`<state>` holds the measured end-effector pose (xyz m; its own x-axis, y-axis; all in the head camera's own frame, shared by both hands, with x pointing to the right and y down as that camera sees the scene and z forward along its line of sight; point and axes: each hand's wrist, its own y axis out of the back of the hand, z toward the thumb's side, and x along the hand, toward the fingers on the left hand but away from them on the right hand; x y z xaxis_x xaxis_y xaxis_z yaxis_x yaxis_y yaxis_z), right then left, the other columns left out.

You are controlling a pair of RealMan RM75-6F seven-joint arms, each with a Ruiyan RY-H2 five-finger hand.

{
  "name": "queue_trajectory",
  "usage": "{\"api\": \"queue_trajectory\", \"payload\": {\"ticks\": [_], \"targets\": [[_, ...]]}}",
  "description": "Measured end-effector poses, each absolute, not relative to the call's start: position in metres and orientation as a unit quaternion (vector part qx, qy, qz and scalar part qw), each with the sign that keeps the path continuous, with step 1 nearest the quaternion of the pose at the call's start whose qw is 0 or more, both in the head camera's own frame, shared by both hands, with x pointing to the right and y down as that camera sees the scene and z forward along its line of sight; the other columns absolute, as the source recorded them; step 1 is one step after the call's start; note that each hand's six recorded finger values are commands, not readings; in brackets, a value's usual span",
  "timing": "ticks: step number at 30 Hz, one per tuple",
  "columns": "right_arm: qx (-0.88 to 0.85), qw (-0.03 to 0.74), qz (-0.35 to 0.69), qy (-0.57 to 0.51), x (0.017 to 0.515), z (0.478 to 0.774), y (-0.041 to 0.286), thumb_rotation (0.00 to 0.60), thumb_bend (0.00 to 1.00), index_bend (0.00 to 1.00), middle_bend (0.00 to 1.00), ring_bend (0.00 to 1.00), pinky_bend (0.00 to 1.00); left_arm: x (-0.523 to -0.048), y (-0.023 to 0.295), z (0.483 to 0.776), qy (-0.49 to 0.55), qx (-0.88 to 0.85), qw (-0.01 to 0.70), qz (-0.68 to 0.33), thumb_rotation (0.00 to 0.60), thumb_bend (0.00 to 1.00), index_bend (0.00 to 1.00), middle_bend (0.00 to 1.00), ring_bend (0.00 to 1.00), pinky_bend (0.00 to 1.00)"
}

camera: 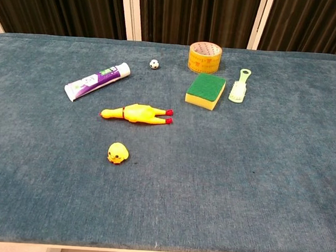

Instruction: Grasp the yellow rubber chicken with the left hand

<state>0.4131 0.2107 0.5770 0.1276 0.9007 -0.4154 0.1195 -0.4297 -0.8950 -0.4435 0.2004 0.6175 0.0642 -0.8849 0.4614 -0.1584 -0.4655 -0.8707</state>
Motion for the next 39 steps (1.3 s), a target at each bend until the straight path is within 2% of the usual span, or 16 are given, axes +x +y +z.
{"api": "queue_trajectory", "payload": {"ticks": [6,22,39], "targets": [[-0.657,0.363,0.534,-0.389,0.414,0.577,0.211,0.6,0.21,0.08,0.13,0.16,0.22,-0.386,0.2,0.631,0.366,-0.713,0.325,-0.501,0.6,0.19,0.15,0.05,0.0,0.17],[-0.658,0.36,0.535,-0.388,0.414,0.578,0.21,0.6,0.21,0.08,0.13,0.16,0.22,-0.252,0.145,0.679,0.277,-0.791,0.334,-0.432,0.6,0.19,0.15,0.08,0.02,0.17],[-0.658,0.359,0.537,-0.387,0.415,0.579,0.209,0.6,0.21,0.08,0.13,0.16,0.22,-0.178,0.121,0.713,0.239,-0.809,0.335,-0.419,0.6,0.19,0.15,0.16,0.12,0.2]]}}
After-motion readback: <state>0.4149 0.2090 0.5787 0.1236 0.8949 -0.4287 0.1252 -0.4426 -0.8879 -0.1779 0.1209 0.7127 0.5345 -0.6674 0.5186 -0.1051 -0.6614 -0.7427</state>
